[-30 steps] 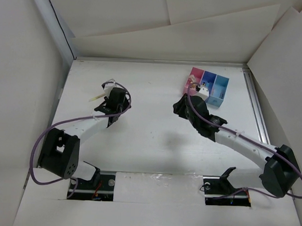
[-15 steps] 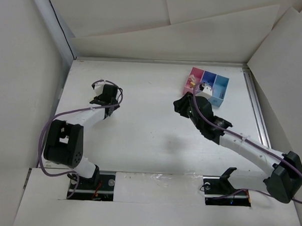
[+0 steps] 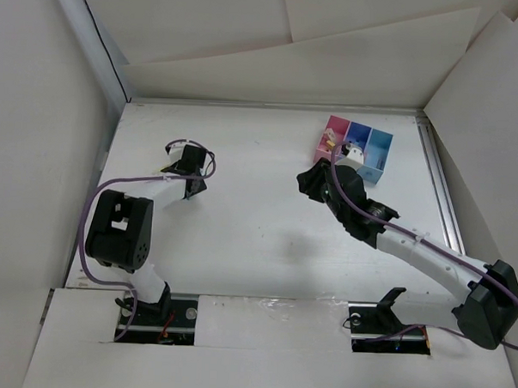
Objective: Sort the stationery into containers
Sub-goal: Pick up the pen from the center of the board.
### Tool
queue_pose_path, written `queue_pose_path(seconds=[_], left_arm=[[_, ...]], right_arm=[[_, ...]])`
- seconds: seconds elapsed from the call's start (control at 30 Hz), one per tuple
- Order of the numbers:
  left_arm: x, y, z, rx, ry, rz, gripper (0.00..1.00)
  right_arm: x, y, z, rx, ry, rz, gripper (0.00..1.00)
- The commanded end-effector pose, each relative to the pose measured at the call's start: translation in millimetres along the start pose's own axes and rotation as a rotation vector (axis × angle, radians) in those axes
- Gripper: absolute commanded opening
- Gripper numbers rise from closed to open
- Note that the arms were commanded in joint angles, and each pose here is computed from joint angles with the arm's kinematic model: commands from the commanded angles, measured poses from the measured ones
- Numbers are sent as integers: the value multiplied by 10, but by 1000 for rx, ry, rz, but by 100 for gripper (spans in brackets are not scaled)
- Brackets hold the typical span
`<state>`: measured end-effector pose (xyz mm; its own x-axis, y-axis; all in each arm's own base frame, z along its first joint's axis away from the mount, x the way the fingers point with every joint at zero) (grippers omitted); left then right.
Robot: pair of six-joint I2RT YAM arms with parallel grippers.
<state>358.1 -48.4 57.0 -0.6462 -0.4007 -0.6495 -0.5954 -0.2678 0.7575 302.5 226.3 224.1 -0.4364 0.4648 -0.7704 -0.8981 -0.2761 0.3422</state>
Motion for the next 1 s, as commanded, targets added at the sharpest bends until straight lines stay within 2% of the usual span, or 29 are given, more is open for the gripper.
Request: queue_pose_path(seconds=[0.0, 0.33, 0.43, 0.77, 0.97], left_arm=[[-105, -19, -58, -5, -15, -15, 35], [-93, -88, -69, -29, -28, 2, 33], [-93, -88, -69, -29, -28, 2, 27], [-14, -86, -88, 4, -27, 22, 23], [117, -69, -201, 22, -77, 38, 22]], right_arm=[[-108, 38, 89, -45, -14, -37, 46], [-133, 59, 101, -51, -17, -43, 46], [-158, 80, 112, -56, -21, -49, 46], [-183, 102, 123, -62, -24, -56, 47], [-183, 102, 123, -62, -24, -56, 47]])
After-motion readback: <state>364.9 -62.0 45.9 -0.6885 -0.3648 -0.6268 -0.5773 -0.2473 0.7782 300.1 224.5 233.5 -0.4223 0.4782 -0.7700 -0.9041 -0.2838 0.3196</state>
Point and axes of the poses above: each gripper's point midway between its finger pads, its own y axis back along the fingers, its own z axis along the line the jaws close on, x = y × z, the point moved 2 cm from there along y, back along the fingers, and after that the axes turned 1 degree about y, right-handed, at the moved point
